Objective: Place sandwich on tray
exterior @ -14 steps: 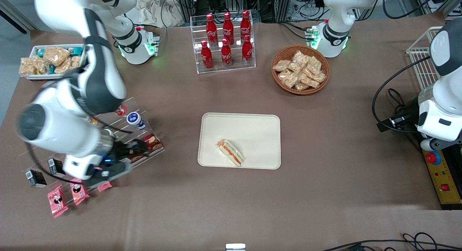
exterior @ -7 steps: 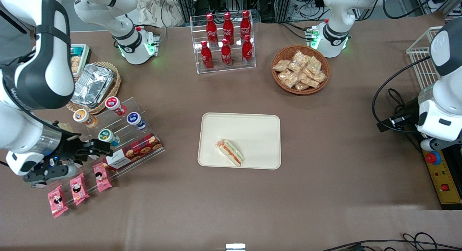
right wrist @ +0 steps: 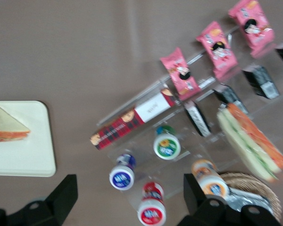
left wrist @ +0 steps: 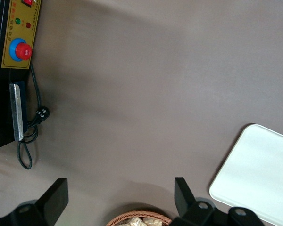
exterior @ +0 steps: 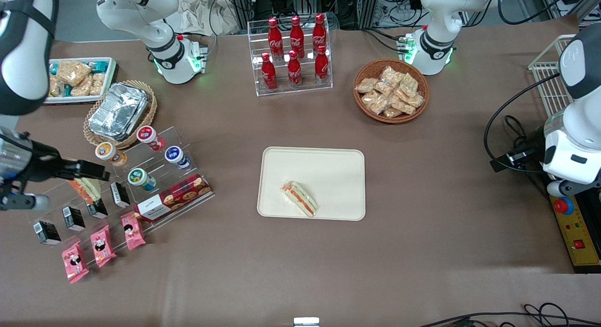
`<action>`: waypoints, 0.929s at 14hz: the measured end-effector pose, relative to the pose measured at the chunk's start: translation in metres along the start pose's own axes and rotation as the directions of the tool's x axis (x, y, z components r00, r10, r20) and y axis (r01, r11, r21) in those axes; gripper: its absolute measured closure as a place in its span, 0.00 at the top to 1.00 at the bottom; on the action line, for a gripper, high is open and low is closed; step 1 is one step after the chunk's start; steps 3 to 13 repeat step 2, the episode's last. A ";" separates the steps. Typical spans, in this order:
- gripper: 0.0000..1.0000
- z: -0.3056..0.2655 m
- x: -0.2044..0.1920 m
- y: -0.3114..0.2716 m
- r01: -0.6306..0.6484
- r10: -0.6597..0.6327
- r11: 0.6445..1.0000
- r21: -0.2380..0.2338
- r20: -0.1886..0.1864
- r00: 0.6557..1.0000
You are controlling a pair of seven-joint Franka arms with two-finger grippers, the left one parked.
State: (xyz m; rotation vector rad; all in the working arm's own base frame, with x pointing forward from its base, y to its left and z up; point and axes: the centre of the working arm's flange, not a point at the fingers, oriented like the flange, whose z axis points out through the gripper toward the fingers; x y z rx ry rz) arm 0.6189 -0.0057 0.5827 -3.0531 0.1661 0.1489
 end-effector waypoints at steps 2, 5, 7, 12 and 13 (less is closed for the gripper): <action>1.00 -0.011 -0.010 0.007 -0.001 0.001 0.999 -0.042 0.004 1.000; 1.00 -0.011 -0.010 0.007 -0.001 0.001 0.999 -0.042 0.004 1.000; 1.00 -0.011 -0.010 0.007 -0.001 0.001 0.999 -0.042 0.004 1.000; 1.00 -0.011 -0.010 0.007 -0.001 0.001 0.999 -0.042 0.004 1.000; 1.00 -0.011 -0.010 0.007 -0.001 0.001 0.999 -0.042 0.004 1.000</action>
